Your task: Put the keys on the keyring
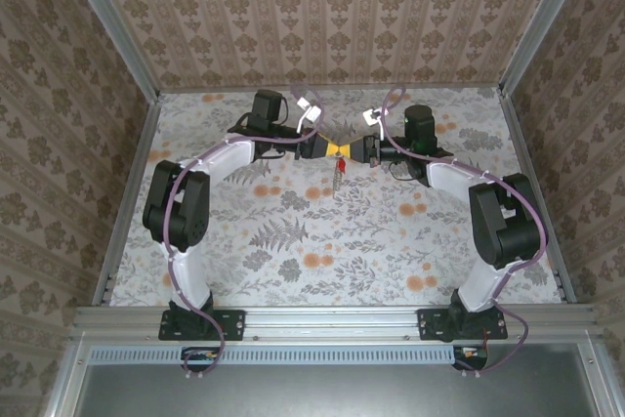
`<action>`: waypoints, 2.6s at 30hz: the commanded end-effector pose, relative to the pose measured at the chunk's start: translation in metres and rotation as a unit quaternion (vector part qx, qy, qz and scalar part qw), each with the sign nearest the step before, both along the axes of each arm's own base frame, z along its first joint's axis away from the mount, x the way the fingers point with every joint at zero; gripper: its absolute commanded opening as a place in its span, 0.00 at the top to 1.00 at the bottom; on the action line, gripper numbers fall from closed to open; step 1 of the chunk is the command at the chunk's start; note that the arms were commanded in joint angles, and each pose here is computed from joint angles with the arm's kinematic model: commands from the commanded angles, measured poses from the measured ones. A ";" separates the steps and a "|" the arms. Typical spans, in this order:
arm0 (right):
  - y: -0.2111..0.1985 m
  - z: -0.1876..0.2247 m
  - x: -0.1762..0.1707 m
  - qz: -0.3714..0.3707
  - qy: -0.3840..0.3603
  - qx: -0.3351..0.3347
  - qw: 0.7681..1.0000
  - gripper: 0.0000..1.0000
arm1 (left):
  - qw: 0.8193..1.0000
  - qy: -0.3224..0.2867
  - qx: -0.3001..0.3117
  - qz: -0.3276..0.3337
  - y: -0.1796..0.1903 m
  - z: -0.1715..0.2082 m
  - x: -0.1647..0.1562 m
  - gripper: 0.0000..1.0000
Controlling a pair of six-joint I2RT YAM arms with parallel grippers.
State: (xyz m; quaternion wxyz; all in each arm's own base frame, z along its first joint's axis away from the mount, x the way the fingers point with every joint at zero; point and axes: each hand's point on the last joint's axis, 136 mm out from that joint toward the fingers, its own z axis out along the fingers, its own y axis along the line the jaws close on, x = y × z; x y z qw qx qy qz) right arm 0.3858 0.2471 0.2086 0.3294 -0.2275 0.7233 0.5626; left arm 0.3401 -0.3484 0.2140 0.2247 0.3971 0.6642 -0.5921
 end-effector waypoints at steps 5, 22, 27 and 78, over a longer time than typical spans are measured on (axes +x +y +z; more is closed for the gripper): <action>0.000 0.006 0.004 -0.009 -0.009 0.009 1.000 0.84 | 1.000 -0.013 -0.006 -0.012 -0.012 0.004 -0.012 1.00; -0.054 -0.006 0.012 -0.190 -0.032 -0.001 0.981 0.50 | 0.993 -0.019 -0.073 0.091 0.002 0.038 0.013 1.00; -0.053 -0.016 0.013 -0.200 -0.036 -0.002 0.979 0.49 | 0.987 -0.006 -0.114 0.112 0.014 0.049 0.027 1.00; 0.012 0.003 -0.009 -0.114 -0.099 -0.041 0.988 1.00 | 0.982 0.025 -0.157 0.100 0.005 0.054 0.030 1.00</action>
